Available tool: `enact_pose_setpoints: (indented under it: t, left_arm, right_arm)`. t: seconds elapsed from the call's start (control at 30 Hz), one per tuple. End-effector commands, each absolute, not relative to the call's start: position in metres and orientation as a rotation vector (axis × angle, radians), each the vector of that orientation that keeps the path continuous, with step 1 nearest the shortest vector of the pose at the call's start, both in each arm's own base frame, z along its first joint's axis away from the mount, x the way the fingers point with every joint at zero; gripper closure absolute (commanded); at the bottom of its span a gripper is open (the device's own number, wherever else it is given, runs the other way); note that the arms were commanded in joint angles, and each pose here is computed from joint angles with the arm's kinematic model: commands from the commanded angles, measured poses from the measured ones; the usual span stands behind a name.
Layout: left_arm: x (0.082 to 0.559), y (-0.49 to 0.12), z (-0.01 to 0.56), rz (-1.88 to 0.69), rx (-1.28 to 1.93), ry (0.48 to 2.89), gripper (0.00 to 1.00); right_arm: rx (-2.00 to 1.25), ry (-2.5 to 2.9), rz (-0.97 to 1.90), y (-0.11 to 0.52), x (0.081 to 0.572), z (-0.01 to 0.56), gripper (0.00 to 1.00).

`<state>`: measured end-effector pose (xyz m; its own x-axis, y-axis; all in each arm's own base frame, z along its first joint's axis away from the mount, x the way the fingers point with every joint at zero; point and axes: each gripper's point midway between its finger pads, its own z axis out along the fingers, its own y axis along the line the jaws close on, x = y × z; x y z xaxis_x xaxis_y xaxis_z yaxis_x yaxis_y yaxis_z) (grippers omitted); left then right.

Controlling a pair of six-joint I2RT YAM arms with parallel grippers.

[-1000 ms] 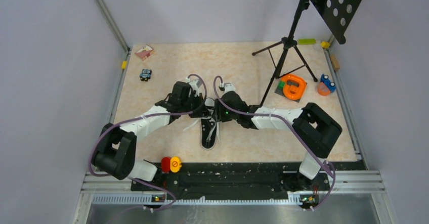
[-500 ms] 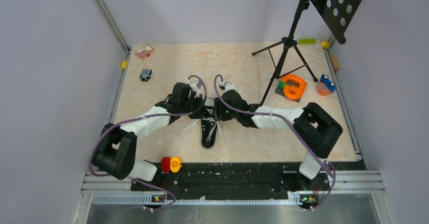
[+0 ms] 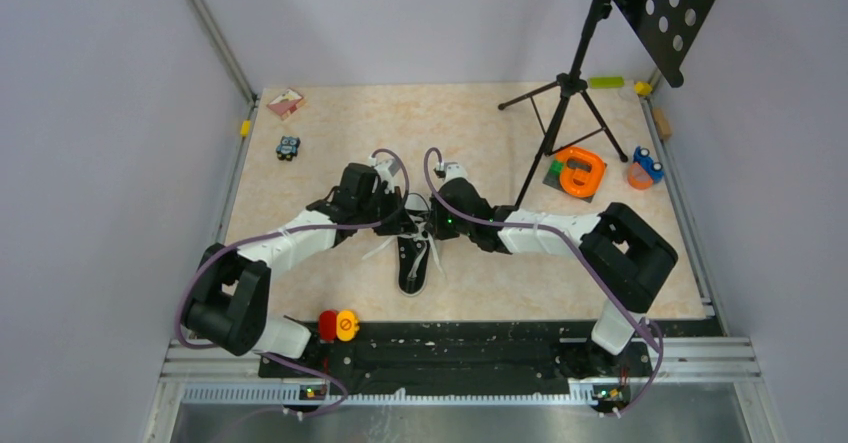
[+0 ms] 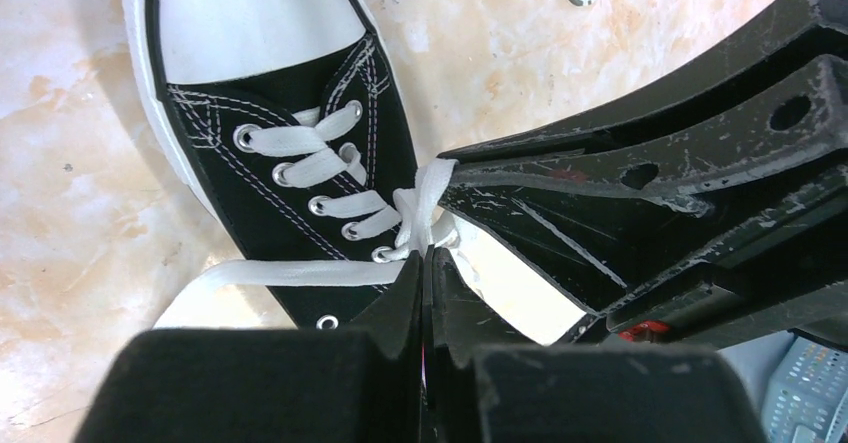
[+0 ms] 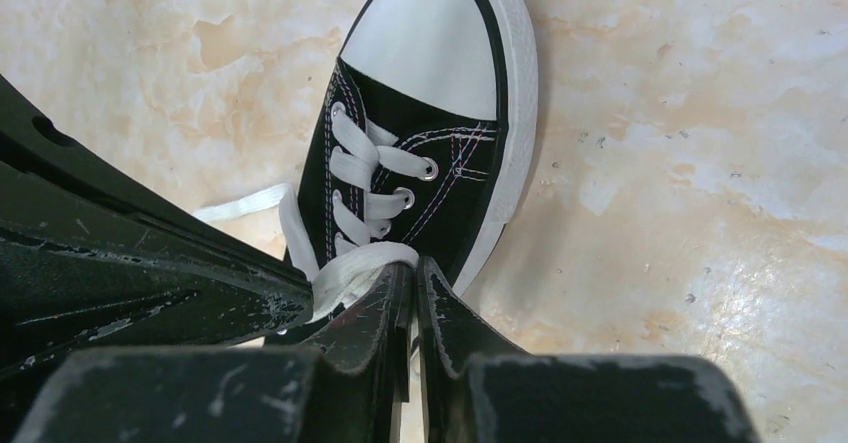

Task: Tie the shoes
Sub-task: Cross the shoelace with the shoelace.

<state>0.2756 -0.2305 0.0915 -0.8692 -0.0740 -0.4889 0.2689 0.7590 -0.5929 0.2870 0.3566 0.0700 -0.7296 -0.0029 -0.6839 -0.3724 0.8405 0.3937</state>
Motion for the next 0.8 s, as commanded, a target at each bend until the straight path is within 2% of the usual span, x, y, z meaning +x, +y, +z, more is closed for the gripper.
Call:
enact_pose_setpoints:
  t: [0.0, 0.33, 0.4, 0.53, 0.63, 0.77]
  left_arm:
    - [0.279, -0.239, 0.111, -1.014, 0.157, 2.402, 1.00]
    - [0.281, -0.244, 0.109, -1.053, 0.118, 2.421, 1.00]
    - [0.283, -0.244, 0.108, -1.049, 0.121, 2.426, 1.00]
    - [0.285, -0.244, 0.108, -1.055, 0.116, 2.422, 1.00]
    - [0.286, -0.244, 0.108, -1.054, 0.116, 2.424, 1.00]
    - [0.287, -0.243, 0.108, -1.051, 0.108, 2.421, 1.00]
  right_arm:
    - [-0.249, 2.246, 0.707, 0.359, 0.298, 0.091, 0.98]
    - [-0.215, 2.194, 0.661, 0.359, 0.306, 0.091, 1.00]
    - [-0.206, 2.189, 0.669, 0.357, 0.304, 0.094, 0.89]
    - [-0.185, 2.178, 0.684, 0.350, 0.298, 0.103, 0.74]
    - [-0.199, 2.187, 0.695, 0.347, 0.291, 0.106, 0.69]
    - [-0.247, 2.213, 0.724, 0.348, 0.281, 0.103, 0.68]
